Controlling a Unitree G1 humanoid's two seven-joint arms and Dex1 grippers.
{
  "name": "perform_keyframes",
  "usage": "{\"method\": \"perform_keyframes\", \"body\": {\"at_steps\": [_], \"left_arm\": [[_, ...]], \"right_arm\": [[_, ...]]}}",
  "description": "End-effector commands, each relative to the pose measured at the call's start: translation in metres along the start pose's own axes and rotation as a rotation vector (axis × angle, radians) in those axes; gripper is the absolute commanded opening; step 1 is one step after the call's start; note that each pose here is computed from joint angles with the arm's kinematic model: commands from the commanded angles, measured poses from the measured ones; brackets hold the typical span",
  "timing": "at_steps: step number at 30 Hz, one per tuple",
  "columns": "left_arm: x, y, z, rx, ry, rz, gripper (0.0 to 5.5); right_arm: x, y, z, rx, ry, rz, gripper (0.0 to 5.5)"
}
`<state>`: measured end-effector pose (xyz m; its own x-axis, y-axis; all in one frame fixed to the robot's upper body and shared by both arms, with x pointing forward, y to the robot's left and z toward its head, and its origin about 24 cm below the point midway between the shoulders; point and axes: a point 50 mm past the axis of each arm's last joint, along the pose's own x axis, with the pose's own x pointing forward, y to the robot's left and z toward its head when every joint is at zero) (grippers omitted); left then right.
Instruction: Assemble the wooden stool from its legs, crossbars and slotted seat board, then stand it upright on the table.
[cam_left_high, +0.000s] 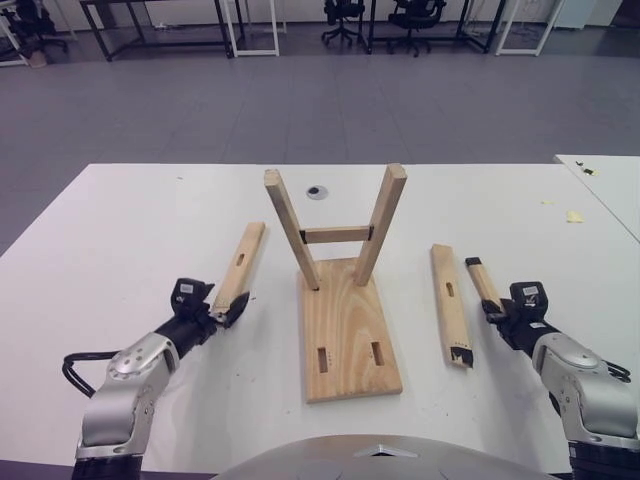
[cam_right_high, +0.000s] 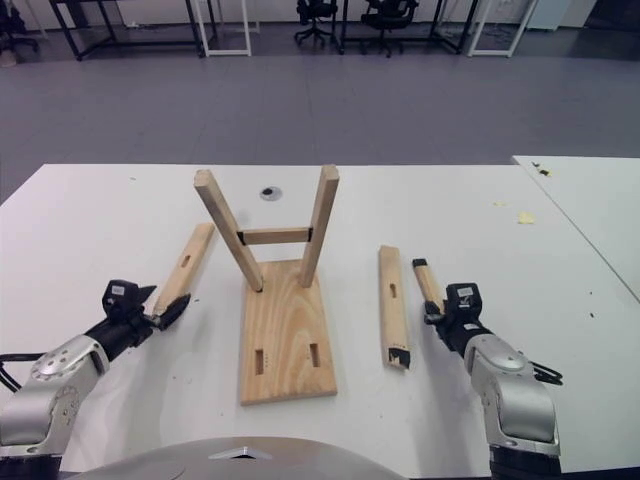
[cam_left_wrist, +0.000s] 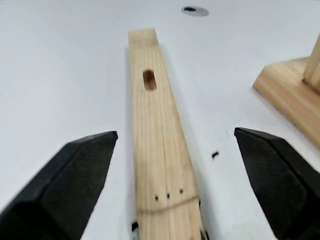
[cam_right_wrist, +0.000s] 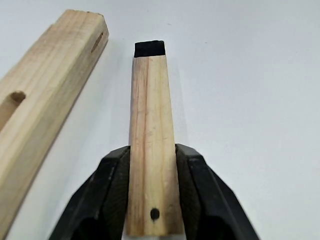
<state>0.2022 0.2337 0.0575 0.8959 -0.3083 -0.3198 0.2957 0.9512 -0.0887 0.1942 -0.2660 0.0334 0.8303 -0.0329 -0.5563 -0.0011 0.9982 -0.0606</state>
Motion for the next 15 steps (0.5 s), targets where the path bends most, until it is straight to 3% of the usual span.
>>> {"method": "perform_keyframes", "body": {"at_steps": [1, 5, 8, 11, 15], "left_arm": [[0.002, 0.006, 0.059, 0.008, -0.186, 0.013, 4.33], [0.006, 0.000, 0.155, -0.030, -0.492, -0.059, 4.33], [0.010, -0.047, 0.237, -0.143, -0.687, -0.454, 4.33], [0.018, -0.086, 0.270, -0.232, -0.666, -0.749, 4.33], [0.028, -0.110, 0.284, -0.331, -0.608, -0.900, 4.33]], "right_arm": [[0.002, -0.013, 0.053, -0.115, -0.234, -0.073, 1.32], [-0.016, 0.001, 0.154, -0.325, -0.641, -0.035, 1.32], [-0.056, 0.055, 0.233, -0.537, -0.992, 0.158, 1.32], [-0.084, 0.097, 0.263, -0.614, -1.178, 0.347, 1.32], [-0.102, 0.134, 0.275, -0.646, -1.301, 0.534, 1.32]]}}
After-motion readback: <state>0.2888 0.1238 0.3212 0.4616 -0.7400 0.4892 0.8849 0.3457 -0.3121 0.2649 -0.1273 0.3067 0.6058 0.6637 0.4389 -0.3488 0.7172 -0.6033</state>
